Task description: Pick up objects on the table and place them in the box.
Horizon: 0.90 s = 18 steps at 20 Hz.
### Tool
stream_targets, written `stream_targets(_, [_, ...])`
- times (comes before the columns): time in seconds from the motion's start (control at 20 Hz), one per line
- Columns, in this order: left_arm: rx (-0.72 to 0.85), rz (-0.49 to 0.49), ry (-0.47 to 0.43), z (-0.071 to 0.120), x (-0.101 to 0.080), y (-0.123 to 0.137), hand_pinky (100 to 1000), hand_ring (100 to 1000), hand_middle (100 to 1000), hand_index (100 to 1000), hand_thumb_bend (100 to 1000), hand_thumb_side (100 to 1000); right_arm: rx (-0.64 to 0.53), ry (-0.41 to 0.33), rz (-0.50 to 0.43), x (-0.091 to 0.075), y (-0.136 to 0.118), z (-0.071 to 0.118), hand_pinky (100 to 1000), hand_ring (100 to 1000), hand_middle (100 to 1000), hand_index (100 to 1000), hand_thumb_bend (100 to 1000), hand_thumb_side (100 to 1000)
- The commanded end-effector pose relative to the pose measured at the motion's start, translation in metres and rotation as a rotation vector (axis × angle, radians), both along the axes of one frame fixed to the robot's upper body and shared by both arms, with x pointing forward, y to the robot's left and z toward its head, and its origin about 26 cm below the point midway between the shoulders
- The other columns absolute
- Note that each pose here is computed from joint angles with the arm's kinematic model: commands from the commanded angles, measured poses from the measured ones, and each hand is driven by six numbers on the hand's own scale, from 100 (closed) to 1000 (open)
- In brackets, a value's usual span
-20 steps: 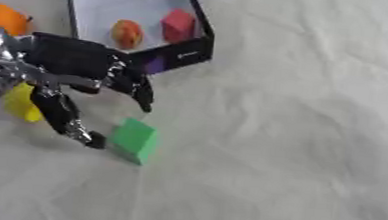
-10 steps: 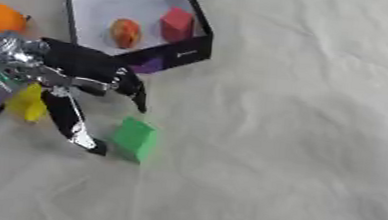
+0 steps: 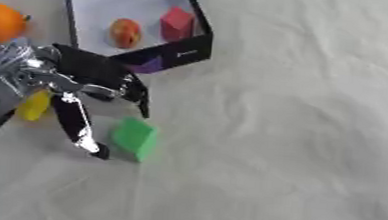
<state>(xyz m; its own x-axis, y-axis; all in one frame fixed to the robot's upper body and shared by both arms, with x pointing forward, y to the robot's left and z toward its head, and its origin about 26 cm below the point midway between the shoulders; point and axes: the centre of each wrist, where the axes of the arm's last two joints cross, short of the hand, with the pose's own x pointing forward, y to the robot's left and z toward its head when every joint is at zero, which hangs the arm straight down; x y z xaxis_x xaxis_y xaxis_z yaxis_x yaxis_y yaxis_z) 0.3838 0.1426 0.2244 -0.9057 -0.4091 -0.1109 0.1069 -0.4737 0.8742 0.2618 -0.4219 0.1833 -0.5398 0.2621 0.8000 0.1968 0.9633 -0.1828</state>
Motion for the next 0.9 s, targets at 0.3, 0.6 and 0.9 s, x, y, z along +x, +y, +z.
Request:
stream_targets(0.3, [0.023, -0.049, 0.008, 0.006, 0.003, 0.000, 877, 689, 565, 688, 314, 205, -0.022, -0.009, -0.016, -0.001, -0.004, 0.008, 829, 792, 660, 899, 100, 690])
stream_targets(0.6, [-0.038, -0.035, 0.026, 0.011, -0.001, 0.001, 826, 614, 485, 588, 248, 185, -0.025, -0.008, -0.014, -0.001, -0.004, 0.008, 830, 792, 660, 899, 100, 686])
stream_targets(0.9, [-0.153, -0.061, -0.064, 0.040, -0.017, 0.008, 793, 584, 457, 520, 327, 151, -0.027, -0.007, -0.014, -0.002, -0.005, 0.008, 831, 792, 660, 899, 100, 683])
